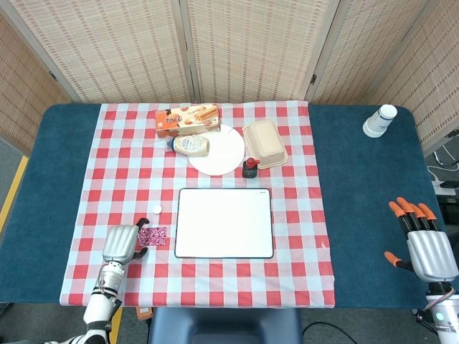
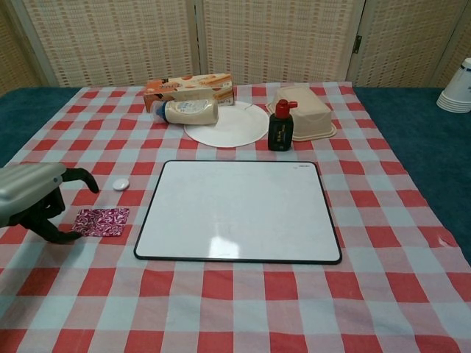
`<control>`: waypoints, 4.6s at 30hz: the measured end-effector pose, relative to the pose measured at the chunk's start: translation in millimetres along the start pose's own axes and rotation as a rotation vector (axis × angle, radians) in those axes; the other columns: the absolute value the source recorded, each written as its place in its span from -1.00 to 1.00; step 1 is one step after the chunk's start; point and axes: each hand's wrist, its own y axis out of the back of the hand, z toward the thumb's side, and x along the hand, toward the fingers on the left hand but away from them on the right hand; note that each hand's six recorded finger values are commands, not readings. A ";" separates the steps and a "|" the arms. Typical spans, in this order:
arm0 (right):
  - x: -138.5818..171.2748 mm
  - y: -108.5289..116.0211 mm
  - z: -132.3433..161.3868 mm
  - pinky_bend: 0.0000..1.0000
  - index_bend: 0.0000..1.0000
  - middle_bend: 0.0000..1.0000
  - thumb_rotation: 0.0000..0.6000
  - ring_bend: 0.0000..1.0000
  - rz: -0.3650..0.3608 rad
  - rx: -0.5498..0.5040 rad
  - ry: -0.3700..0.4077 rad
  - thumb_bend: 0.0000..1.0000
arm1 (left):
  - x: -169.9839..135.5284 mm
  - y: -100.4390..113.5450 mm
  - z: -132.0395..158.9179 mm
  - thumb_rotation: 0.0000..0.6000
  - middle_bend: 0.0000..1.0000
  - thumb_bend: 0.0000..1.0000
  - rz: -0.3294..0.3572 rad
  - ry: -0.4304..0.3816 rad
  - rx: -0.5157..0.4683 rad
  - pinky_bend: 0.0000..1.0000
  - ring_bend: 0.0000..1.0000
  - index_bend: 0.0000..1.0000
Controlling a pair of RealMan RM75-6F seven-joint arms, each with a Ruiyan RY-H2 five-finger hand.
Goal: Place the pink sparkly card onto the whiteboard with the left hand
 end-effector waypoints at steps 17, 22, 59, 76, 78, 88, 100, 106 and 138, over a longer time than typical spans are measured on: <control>-1.1 -0.1 -0.6 -0.80 -0.78 -0.95 1.00 -1.00 0.001 0.000 -0.002 -1.00 | 11.6 -5.9 -1.9 1.00 0.99 -0.56 -0.044 0.021 0.001 0.91 0.95 -0.42; -1.6 0.5 -1.5 -0.80 -0.78 -0.95 1.00 -1.00 -0.002 -0.002 -0.004 -1.00 | 15.0 -6.9 -2.1 1.00 0.99 -0.57 -0.065 0.028 -0.002 0.92 0.95 -0.42; -1.6 1.6 -2.4 -0.80 -0.78 -0.95 1.00 -1.00 -0.005 -0.003 -0.003 -1.00 | 18.8 -6.1 -6.0 1.00 1.00 -0.56 -0.113 0.060 -0.015 0.93 0.96 -0.27; -1.4 2.1 -3.1 -0.80 -0.78 -0.95 1.00 -1.00 -0.008 -0.003 -0.005 -1.00 | 19.9 -4.0 -7.0 1.00 1.00 -0.54 -0.106 0.065 -0.017 0.93 0.97 -0.19; -1.4 2.0 -3.2 -0.80 -0.78 -0.95 1.00 -1.00 -0.008 -0.003 -0.005 -1.00 | 19.8 -3.6 -7.0 1.00 1.00 -0.54 -0.105 0.065 -0.017 0.94 0.96 -0.18; -1.0 2.5 -3.3 -0.80 -0.78 -0.95 1.00 -1.00 -0.009 -0.004 -0.006 -1.00 | 19.3 8.0 -2.9 1.00 1.00 -0.54 -0.089 0.057 -0.024 0.93 0.97 -0.19; 1.8 4.1 -0.9 -0.80 -0.78 -0.95 1.00 -1.00 -0.016 -0.005 0.008 -1.00 | 22.5 33.0 22.9 1.00 1.00 -0.54 -0.049 0.016 -0.022 0.93 0.97 -0.19; 3.7 7.1 0.2 -0.80 -0.77 -0.95 1.00 -1.00 -0.032 -0.008 0.015 -1.00 | 27.9 31.6 58.6 1.00 1.00 -0.54 -0.050 -0.037 -0.005 0.93 0.97 -0.19; 8.0 14.8 -3.8 -0.80 -0.77 -0.95 1.00 -1.00 -0.046 -0.035 0.025 -1.00 | 63.5 36.7 208.6 1.00 1.00 -0.55 -0.046 -0.142 0.093 0.93 0.97 -0.21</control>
